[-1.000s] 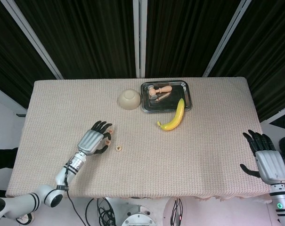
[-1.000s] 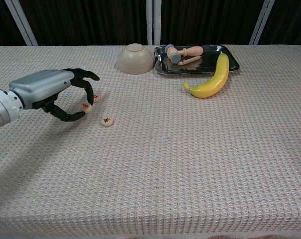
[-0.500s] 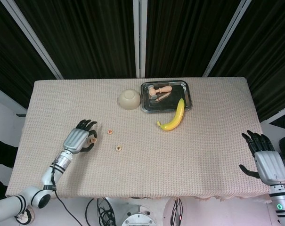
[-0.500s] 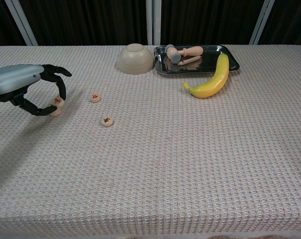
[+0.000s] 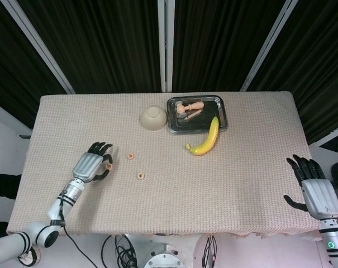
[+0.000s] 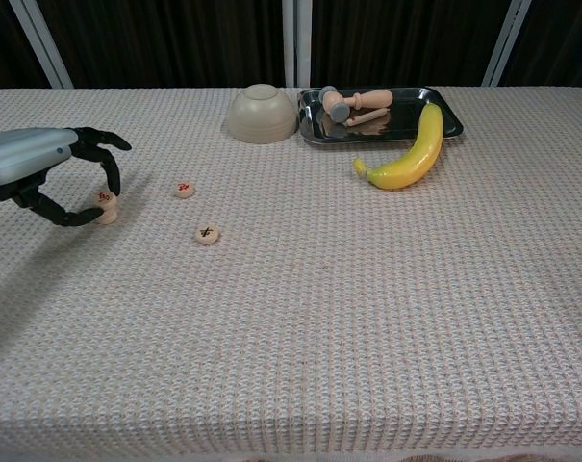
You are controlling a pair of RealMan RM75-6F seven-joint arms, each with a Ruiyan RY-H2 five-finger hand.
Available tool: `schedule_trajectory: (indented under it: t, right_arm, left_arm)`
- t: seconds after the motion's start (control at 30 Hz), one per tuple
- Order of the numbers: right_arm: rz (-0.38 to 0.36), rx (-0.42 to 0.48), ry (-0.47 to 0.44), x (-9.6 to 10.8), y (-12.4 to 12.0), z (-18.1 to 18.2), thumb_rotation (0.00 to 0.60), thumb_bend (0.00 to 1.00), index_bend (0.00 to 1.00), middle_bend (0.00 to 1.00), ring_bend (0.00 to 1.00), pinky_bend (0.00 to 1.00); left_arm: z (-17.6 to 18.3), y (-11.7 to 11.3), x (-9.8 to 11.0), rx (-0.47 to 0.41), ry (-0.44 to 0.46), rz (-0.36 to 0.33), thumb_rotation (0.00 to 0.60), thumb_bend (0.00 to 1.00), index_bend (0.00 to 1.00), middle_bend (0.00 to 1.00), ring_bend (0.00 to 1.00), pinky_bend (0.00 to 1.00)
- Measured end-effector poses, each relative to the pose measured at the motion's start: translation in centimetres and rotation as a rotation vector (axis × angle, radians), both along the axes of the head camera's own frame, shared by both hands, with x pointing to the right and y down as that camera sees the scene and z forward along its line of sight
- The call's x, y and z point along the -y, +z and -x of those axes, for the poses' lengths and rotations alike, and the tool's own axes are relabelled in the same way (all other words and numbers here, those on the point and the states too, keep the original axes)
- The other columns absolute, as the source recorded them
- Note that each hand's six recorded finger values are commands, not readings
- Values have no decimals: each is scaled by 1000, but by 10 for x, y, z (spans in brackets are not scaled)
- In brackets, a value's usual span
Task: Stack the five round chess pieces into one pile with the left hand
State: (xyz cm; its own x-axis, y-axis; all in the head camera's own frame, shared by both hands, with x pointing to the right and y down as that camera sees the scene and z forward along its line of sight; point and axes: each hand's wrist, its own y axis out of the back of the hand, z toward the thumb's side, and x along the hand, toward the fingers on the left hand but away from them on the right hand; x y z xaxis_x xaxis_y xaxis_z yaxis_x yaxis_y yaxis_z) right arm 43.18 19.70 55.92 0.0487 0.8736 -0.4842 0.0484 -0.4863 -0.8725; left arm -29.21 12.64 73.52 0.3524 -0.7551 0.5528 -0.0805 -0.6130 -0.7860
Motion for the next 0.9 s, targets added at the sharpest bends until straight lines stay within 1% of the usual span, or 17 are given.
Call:
schedule_trajectory:
  t: [0.33, 0.57, 0.73, 0.9]
  right_arm:
    - [-10, 0, 4, 0, -1, 0, 600, 131, 0, 0, 0, 0]
    - [-2, -6, 4, 0, 0, 0, 600, 131, 0, 0, 0, 0]
    - [-1, -9, 5, 0, 0, -1, 600, 132, 0, 0, 0, 0]
    - [8, -21, 1, -1, 2, -1, 600, 132, 0, 0, 0, 0]
  left_arm:
    - [3, 2, -3, 2, -7, 12, 600, 368, 468, 81, 0, 0]
    - [5, 1, -1, -1, -9, 8, 600, 368, 459, 82, 0, 0]
    - [7, 3, -2, 2, -13, 13, 600, 368, 412, 81, 0, 0]
    - [8, 2, -3, -1, -17, 14, 600, 369, 399, 81, 0, 0]
